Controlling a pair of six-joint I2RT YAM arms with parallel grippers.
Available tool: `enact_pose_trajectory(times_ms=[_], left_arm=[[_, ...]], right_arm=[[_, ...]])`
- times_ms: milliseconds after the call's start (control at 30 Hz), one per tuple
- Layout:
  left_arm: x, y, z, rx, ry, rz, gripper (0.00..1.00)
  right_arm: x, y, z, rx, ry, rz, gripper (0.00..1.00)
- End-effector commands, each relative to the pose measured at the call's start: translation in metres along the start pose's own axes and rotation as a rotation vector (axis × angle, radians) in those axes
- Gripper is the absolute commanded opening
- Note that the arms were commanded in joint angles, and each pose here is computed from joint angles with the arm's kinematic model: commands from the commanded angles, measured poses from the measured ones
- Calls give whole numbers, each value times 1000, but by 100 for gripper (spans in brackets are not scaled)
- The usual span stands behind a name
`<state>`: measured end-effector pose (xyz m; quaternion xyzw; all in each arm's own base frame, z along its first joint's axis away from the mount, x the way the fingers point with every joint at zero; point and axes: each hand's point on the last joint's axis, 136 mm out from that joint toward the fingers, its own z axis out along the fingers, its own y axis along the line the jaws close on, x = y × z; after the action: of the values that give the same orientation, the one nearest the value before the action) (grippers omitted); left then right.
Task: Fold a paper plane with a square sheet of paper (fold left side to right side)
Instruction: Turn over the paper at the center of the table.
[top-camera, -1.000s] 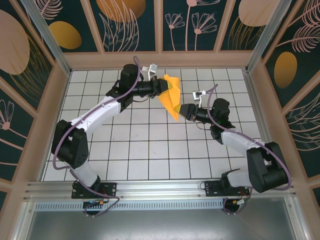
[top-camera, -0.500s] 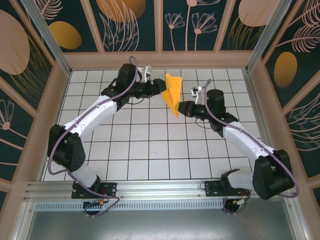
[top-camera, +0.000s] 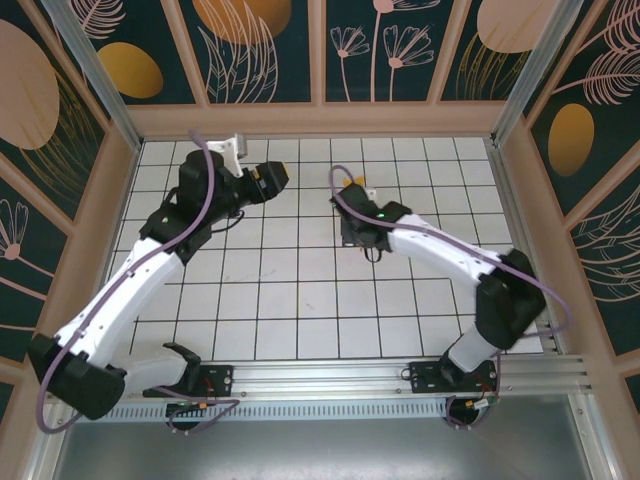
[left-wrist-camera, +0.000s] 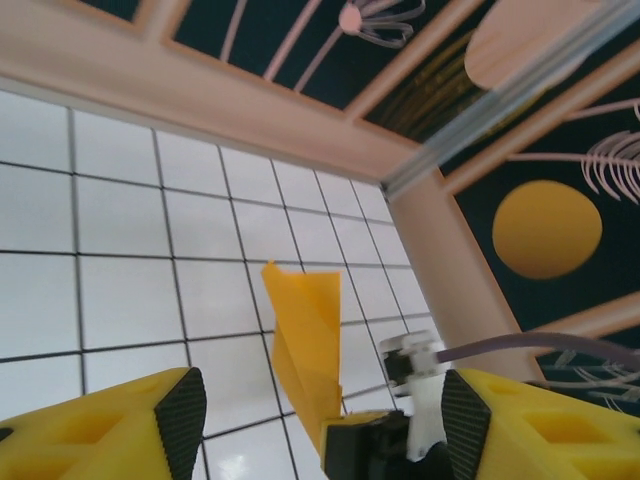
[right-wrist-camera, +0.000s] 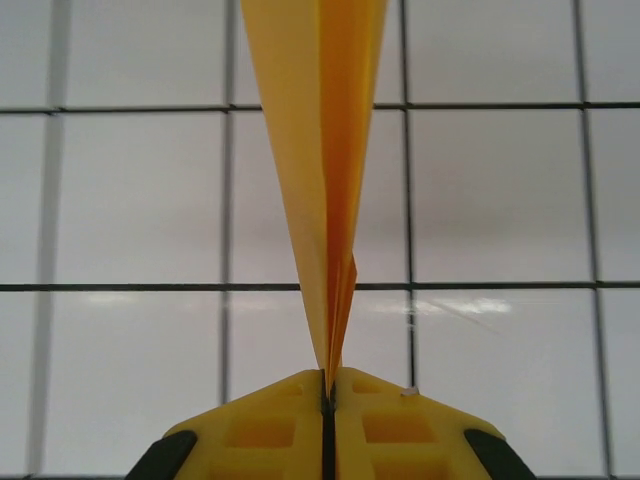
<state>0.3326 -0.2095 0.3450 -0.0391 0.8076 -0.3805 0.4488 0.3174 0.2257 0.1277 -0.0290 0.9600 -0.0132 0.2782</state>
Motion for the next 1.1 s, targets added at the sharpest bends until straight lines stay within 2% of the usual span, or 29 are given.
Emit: enact_pose_trajectory(times_ms=[0,167,400,567,767,900,1067], left_arm=[[-12,15,-20,-75,-105,8,67],[-13,15,-32,-75,-130,3,69],[-13,20,-33,-108,-126,21,69],[-10,23,-30,-113,-120,24,69],[6,37,-18,-137,-74,-10,70],[28,46,2,-111,-14,-64,71],[78,49,49,2,169,-154,70]], right_arm=[[11,-31,6,340,19,-122,13],[17,-7,37,442,65,-257,13],[34,21,73,432,142,-353,17],[45,51,71,227,168,-316,39],[37,59,30,-42,128,-156,61],[26,36,3,-165,90,-37,62],[11,-7,-12,-329,13,142,65]])
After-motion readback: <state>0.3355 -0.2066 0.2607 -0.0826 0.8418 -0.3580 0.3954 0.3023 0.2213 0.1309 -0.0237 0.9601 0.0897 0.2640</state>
